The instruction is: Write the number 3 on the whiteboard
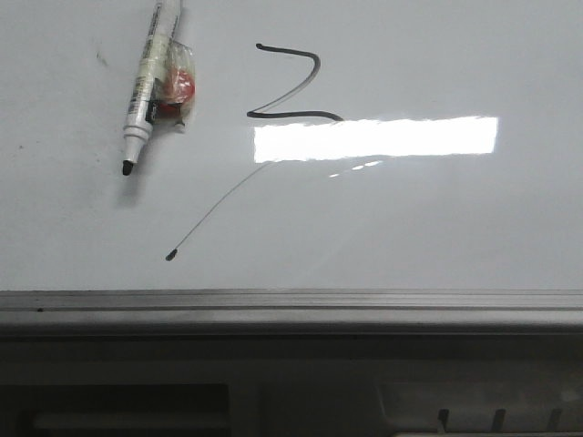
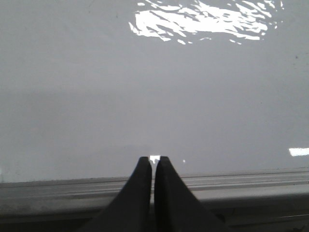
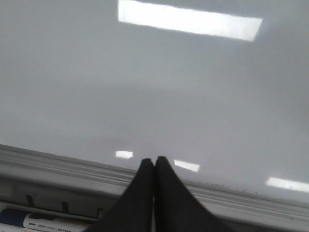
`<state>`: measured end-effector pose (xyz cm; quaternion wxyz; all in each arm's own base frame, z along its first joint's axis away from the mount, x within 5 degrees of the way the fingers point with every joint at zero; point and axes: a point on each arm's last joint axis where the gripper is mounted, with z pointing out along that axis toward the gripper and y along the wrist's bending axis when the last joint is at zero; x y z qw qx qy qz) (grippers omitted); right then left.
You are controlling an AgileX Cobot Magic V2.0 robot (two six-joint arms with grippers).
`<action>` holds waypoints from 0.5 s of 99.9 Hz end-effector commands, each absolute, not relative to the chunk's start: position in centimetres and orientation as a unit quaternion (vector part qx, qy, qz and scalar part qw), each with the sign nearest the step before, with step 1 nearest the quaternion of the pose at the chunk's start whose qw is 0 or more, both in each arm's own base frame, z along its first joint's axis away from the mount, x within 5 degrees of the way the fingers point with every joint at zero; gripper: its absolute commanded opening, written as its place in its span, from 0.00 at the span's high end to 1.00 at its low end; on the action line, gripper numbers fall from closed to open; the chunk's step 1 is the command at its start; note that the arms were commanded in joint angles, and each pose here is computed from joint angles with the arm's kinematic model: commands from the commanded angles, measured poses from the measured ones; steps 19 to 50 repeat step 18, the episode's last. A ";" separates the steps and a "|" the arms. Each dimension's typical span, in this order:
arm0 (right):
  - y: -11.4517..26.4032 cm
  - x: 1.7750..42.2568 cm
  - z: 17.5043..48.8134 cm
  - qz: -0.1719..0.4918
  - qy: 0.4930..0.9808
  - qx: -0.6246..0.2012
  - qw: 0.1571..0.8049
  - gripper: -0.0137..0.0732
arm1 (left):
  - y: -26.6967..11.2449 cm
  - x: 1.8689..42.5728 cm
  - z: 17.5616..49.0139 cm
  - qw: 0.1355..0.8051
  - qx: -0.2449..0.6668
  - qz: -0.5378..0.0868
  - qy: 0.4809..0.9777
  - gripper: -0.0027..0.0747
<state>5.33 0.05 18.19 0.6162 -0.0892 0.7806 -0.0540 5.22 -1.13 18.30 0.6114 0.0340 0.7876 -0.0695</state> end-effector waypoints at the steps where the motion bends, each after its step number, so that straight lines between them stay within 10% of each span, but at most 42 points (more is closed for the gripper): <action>1: 0.0 5.3 17.3 -0.059 0.782 -0.089 0.613 0.90 | -1.1 5.2 18.4 0.629 0.023 -0.076 0.773 0.99; 50: 0.0 5.3 17.3 -0.059 0.782 -0.089 0.613 0.90 | -1.1 5.2 18.4 0.629 0.023 -0.076 0.773 0.99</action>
